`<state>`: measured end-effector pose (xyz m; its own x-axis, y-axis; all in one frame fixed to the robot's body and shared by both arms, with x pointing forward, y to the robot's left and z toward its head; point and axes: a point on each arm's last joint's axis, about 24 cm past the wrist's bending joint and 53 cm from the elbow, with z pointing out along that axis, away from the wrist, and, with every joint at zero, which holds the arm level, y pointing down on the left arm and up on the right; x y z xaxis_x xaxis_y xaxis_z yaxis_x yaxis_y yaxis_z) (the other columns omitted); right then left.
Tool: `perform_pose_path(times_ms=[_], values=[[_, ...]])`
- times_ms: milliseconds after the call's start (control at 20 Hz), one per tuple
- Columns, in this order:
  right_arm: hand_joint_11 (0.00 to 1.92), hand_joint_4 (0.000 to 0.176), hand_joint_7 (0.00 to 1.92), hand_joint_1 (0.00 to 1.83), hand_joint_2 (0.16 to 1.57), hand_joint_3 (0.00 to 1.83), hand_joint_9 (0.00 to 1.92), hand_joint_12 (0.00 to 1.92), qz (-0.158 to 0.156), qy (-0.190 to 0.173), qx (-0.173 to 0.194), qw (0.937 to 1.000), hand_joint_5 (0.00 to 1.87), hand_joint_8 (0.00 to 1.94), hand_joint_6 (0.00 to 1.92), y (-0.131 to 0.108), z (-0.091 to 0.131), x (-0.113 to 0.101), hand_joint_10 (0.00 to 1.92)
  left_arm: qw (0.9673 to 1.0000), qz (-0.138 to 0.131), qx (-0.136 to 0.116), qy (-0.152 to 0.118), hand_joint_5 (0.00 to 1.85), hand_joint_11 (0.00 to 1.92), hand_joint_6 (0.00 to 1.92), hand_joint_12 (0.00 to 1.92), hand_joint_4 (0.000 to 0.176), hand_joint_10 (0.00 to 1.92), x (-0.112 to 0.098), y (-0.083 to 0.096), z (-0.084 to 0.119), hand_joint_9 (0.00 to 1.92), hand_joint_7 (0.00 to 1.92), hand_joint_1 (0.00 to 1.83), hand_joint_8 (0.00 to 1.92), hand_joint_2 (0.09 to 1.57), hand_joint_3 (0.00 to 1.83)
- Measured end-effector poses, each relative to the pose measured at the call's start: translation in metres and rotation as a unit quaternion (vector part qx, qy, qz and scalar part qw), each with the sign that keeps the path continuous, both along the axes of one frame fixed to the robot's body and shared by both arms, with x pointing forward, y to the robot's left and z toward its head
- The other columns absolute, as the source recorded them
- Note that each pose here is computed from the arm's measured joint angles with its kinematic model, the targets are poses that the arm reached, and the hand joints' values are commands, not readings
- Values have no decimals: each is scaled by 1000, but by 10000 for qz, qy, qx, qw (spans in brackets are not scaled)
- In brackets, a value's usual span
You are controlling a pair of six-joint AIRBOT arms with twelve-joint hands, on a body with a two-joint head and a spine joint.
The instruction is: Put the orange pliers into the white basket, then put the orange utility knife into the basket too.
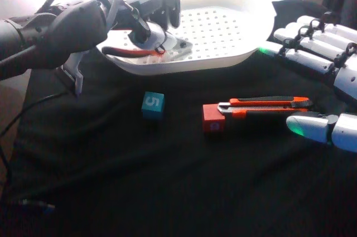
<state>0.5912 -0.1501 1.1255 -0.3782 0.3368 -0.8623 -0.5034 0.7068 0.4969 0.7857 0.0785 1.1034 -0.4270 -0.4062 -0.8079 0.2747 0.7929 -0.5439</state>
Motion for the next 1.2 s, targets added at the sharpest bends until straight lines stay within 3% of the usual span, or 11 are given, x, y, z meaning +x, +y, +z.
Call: perform_pose_path(times_ms=[150, 250, 350, 400, 450, 600, 750, 950, 1050, 1100, 1200], values=[[0, 89, 0, 277, 1293, 0, 0, 0, 43, 46, -13, 10000, 0, 0, 0, 2, -3, -1, 0, 9998, -75, -14, -204, 0, 0, 0, 0, 167, 0, -7, -2, 12, 0, 0, 404, 0, 1159, 0], [0, 74, 0, 356, 1281, 0, 0, 0, 34, 121, -37, 9999, 0, 0, 0, 2, -8, 0, 0, 9988, -153, -32, -472, 0, 0, 0, 0, 78, 0, -20, 2, 27, 0, 0, 382, 0, 1236, 21], [0, 80, 0, 332, 1277, 0, 0, 0, 62, 200, -96, 9997, 0, 0, 0, 4, -15, 0, 0, 9963, -88, -85, -854, 7, 0, 2, 0, 63, 0, -39, 23, 44, 0, 0, 404, 0, 1298, 29], [0, 64, 0, 339, 1278, 0, 0, 0, 74, 238, -111, 9996, 0, 0, 0, 7, -18, 2, 0, 9954, -15, -115, -947, 6, 0, 2, 0, 108, 0, -48, 38, 45, 0, 0, 351, 0, 1364, 44], [0, 72, 0, 370, 1273, 0, 0, 0, 85, 315, -158, 9993, 0, 0, 0, 9, -24, 3, 0, 9947, 92, -118, -1022, 94, 4, 35, 1, 78, 21, -62, 60, 44, 51, 64, 399, 20, 1408, 38], [27, 6, 0, 431, 1266, 0, 18, 13, 108, 416, -193, 9989, 0, 0, 0, 15, -33, 9, 7, 9919, 308, -149, -1225, 286, 0, 48, 982, 0, 83, -97, 100, 47, 238, 262, 716, 40, 1424, 0], [32, 0, 0, 431, 1267, 0, 29, 26, 154, 542, -223, 9982, 0, 0, 0, 26, -46, 16, 9, 9857, 438, -399, -1577, 256, 0, 96, 1316, 20, 550, -134, 121, 55, 95, 332, 603, 42, 1463, 0], [0, 0, 234, 476, 1316, 0, 221, 843, 58, 887, -365, 9954, 147, 42, 33, 26, -72, 23, 75, 9822, 613, -692, -1633, 181, 0, 144, 1045, 0, 641, -147, 132, 53, 1, 286, 516, 4, 1476, 1], [66, 0, 508, 683, 1324, 0, 330, 1635, 38, 953, -420, 9946, 424, 793, 489, 24, -77, 24, 1125, 9799, 634, -753, -1735, 142, 0, 178, 972, 0, 562, -149, 134, 58, 0, 260, 491, 1, 1497, 4], [243, 0, 580, 948, 1385, 6, 454, 1804, 17, 955, -415, 9946, 425, 1526, 1507, 24, -78, 25, 1566, 9799, 644, -763, -1727, 114, 0, 250, 937, 4, 545, -151, 134, 58, 11, 264, 491, 2, 1491, 2], [932, 0, 897, 1160, 1279, 0, 987, 1916, -83, 813, -370, 9960, 723, 1924, 1904, 22, -71, 32, 1907, 9804, 610, -733, -1724, 98, 0, 301, 887, 0, 465, -153, 134, 57, 51, 271, 485, 2, 1480, 0]])
